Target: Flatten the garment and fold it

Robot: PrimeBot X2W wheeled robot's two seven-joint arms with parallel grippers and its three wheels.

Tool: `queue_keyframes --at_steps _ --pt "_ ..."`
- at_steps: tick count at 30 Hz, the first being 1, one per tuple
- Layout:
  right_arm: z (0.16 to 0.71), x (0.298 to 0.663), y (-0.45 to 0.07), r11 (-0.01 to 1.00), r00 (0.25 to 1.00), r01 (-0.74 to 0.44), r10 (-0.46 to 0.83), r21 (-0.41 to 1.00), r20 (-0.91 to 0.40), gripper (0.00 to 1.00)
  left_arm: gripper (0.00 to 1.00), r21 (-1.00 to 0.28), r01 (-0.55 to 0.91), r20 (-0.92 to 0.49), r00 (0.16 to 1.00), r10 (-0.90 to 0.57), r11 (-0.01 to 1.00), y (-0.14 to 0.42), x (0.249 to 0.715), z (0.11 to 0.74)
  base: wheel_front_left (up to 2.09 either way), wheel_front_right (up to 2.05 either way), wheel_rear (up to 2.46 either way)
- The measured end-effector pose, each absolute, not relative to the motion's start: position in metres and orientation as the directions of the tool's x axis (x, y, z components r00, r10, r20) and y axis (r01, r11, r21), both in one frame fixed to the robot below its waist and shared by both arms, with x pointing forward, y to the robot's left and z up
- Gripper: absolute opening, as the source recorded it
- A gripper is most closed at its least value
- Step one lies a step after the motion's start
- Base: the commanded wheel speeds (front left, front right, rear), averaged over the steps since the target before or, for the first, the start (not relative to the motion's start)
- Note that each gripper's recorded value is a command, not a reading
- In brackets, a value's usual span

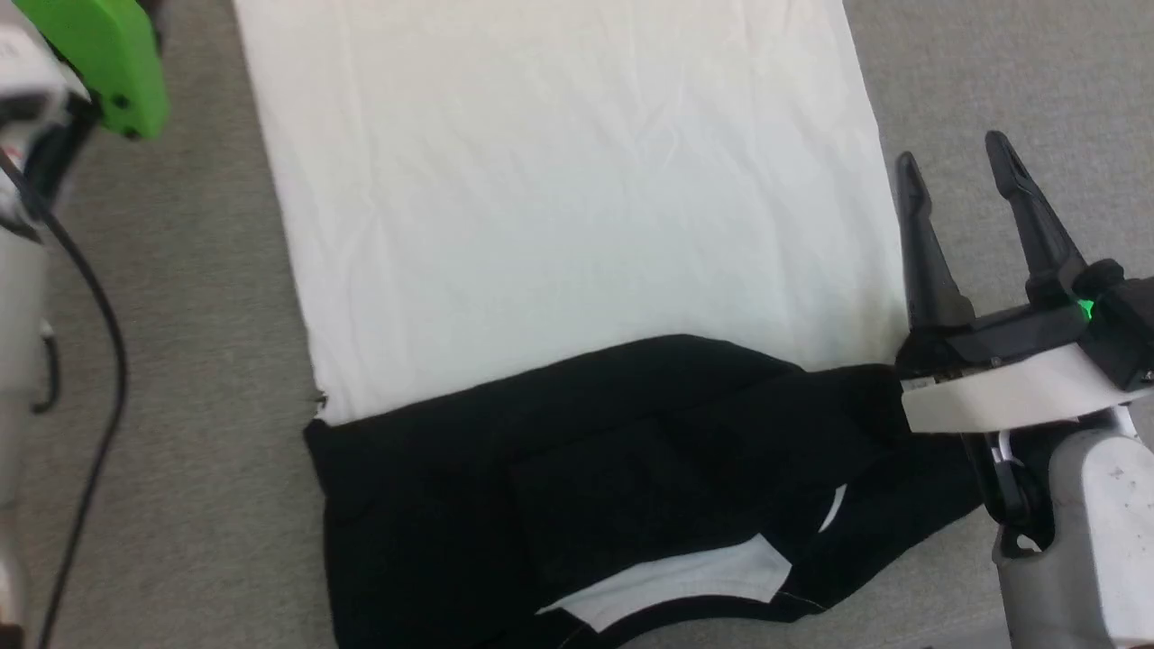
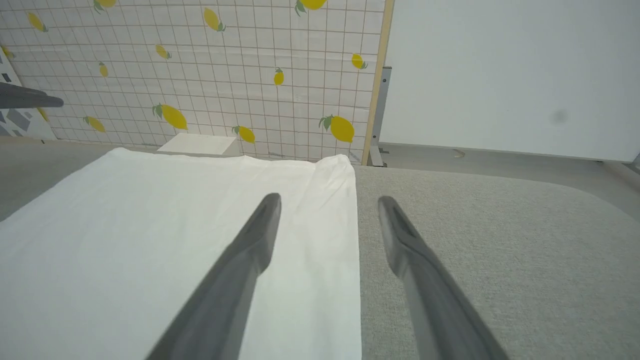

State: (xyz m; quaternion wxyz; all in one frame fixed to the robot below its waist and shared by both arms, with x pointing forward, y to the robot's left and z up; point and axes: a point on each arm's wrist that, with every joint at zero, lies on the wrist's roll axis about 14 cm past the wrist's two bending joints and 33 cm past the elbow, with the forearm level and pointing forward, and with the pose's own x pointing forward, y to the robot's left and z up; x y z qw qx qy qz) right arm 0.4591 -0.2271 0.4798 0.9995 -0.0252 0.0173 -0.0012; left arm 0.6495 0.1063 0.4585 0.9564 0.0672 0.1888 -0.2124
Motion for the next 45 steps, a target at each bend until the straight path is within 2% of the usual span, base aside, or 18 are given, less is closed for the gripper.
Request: queue_keyframes --at_steps 9,19,20,21,22,25,32,35,39,45 --pt "0.452 0.46 -0.237 0.998 0.994 0.04 -0.044 -0.046 -0.099 1.0 1.0 -0.042 0.403 -0.621 0.706 -0.34 0.914 0.092 0.675 0.396 0.0 0.0 0.0" --pt "0.439 0.454 -0.251 0.995 0.988 0.083 -0.09 -0.063 -0.128 1.0 1.0 -0.079 0.312 -0.751 0.606 -0.263 0.947 0.086 0.68 0.353 0.0 0.0 0.0" --pt "0.438 0.454 -0.251 0.994 0.987 0.087 -0.094 -0.06 -0.131 1.0 0.93 -0.084 0.31 -0.76 0.595 -0.261 0.947 0.086 0.68 0.352 0.0 0.0 0.0" --pt "0.436 0.454 -0.252 0.994 0.986 0.089 -0.096 -0.06 -0.134 1.0 0.35 -0.091 0.308 -0.77 0.582 -0.263 0.947 0.085 0.679 0.352 0.0 0.0 0.0" --pt "0.436 0.454 -0.252 0.994 0.986 0.09 -0.097 -0.06 -0.136 1.0 0.0 -0.096 0.307 -0.778 0.571 -0.264 0.947 0.085 0.677 0.351 0.0 0.0 0.0" --pt "0.435 0.456 -0.251 0.995 0.986 0.086 -0.093 -0.057 -0.136 1.0 0.0 -0.1 0.324 -0.79 0.549 -0.273 0.941 0.082 0.672 0.353 0.0 0.0 0.0" --pt "0.449 0.482 -0.246 0.996 0.995 0.049 -0.055 -0.076 -0.088 1.0 0.0 -0.097 0.354 -0.761 0.576 -0.299 0.93 0.078 0.673 0.355 0.0 0.0 0.0" --pt "0.455 0.508 -0.249 0.994 0.994 0.016 -0.028 -0.111 -0.103 1.0 0.0 -0.09 0.369 -0.748 0.588 -0.307 0.925 0.078 0.674 0.356 0.0 0.0 0.0" --pt "0.463 0.556 -0.252 0.996 0.988 0.0 -0.013 -0.089 -0.155 1.0 0.0 -0.077 0.391 -0.733 0.601 -0.319 0.917 0.078 0.673 0.357 0.0 0.0 0.0" --pt "0.456 0.619 -0.27 0.998 0.944 0.039 -0.052 -0.046 -0.326 1.0 0.0 -0.074 0.426 -0.694 0.627 -0.353 0.902 0.075 0.673 0.362 0.0 0.0 0.0"
